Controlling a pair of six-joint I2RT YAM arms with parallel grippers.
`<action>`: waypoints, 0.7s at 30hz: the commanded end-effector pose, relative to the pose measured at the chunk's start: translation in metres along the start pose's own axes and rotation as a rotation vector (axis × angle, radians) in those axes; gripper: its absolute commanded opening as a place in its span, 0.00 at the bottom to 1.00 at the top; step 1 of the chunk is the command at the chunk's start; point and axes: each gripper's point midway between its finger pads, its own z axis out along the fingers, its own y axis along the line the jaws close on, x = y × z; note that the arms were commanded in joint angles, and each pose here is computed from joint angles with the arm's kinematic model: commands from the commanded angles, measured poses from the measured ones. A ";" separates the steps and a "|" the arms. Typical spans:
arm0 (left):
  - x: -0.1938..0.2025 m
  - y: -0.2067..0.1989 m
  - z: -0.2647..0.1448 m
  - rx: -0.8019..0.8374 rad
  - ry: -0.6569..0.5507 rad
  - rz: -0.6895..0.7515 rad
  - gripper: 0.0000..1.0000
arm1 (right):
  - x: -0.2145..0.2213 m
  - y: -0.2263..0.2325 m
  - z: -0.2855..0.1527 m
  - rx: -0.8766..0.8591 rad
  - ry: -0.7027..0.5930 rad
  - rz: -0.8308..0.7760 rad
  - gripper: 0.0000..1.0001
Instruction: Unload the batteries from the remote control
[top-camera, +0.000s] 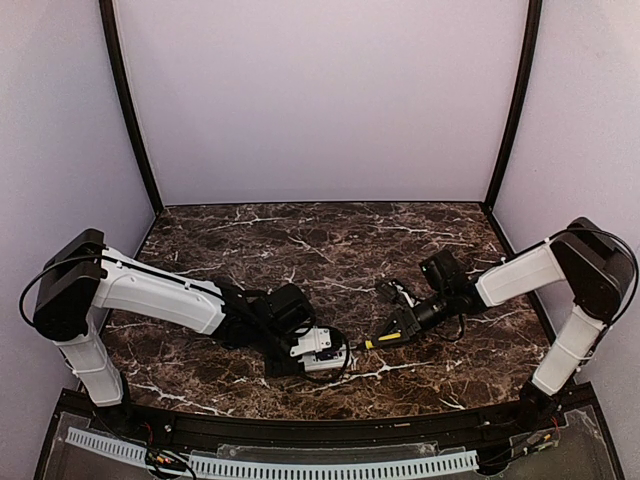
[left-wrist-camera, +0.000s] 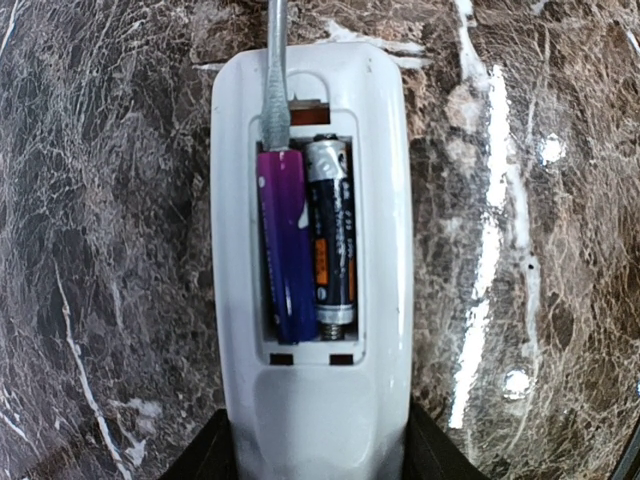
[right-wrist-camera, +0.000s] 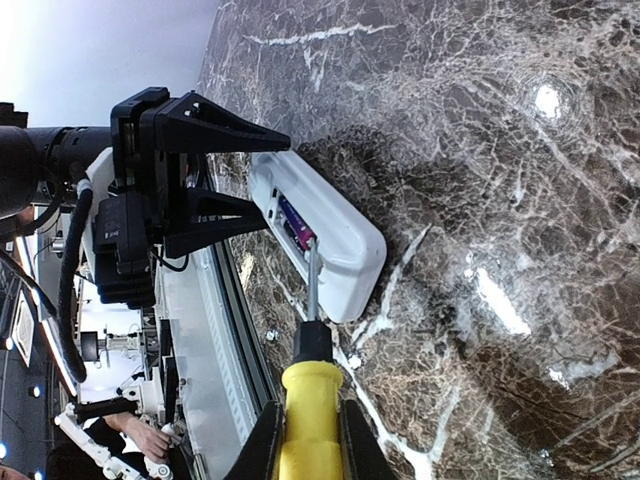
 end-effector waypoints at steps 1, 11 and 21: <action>-0.044 -0.027 0.014 0.091 -0.175 0.131 0.00 | -0.001 0.046 0.018 -0.159 0.027 -0.167 0.00; -0.046 -0.026 0.012 0.086 -0.173 0.134 0.00 | 0.004 0.082 0.018 -0.223 0.056 -0.240 0.00; -0.046 -0.025 0.011 0.082 -0.168 0.141 0.00 | 0.002 0.088 0.020 -0.185 0.046 -0.235 0.00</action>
